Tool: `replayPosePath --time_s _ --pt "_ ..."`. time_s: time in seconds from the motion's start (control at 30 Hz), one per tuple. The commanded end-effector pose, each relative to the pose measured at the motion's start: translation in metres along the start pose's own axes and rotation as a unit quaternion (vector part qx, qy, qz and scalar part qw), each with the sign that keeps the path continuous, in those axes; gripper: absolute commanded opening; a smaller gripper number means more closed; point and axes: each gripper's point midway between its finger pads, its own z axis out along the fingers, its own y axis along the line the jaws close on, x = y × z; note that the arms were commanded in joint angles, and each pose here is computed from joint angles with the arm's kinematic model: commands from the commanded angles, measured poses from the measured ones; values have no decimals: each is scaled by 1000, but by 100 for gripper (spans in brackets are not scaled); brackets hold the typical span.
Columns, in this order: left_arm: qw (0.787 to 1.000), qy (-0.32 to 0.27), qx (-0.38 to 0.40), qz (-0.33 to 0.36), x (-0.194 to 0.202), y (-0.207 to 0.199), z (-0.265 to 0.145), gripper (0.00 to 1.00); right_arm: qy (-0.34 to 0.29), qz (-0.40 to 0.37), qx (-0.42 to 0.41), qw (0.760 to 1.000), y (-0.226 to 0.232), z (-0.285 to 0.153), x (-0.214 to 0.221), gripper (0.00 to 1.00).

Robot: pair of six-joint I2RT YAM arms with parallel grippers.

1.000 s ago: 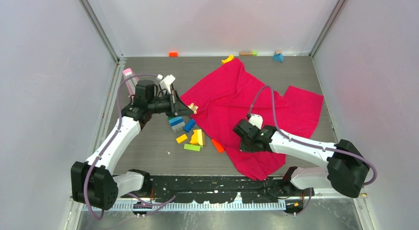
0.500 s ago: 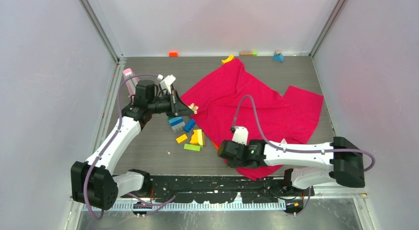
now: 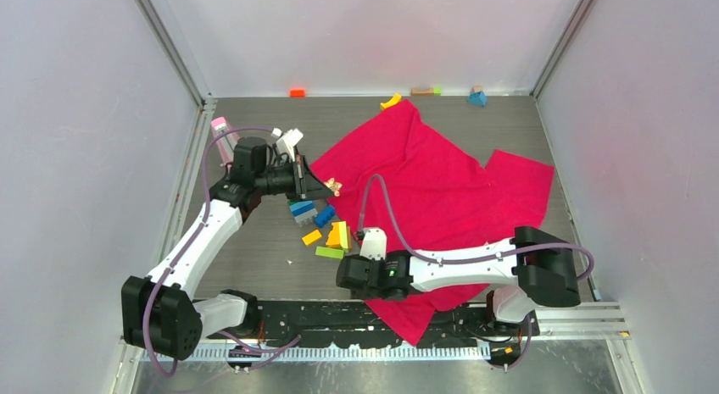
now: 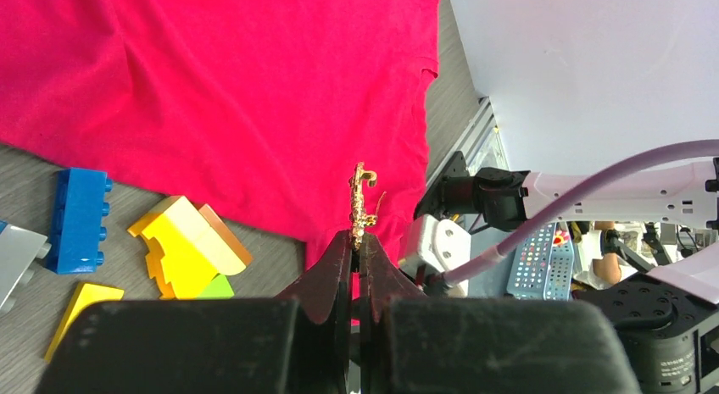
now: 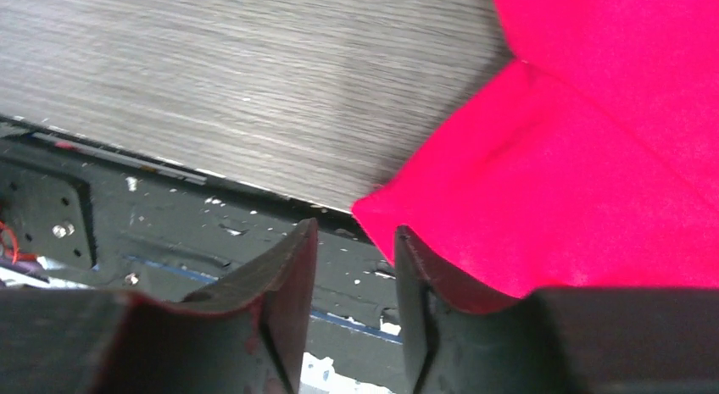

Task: Pin the brooch onto the clothing

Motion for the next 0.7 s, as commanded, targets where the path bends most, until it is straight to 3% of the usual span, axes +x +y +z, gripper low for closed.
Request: replayPosePath --time_s 0.0,0.17,0.4,0.67 --pt "1000 -7 18 16 -5 -11 -2 0 -47 11 -37 998 26 -19 -27 48" --pt "1000 -6 16 17 -5 -11 -2 0 -96 12 18 995 -16 -27 -56 64" --pt "1000 -1 10 21 -2 -10 0 0 -122 83 113 983 -117 -25 -99 67" --pt "1000 1 5 22 -1 -9 1 0 -123 153 171 966 -202 -32 -99 77"
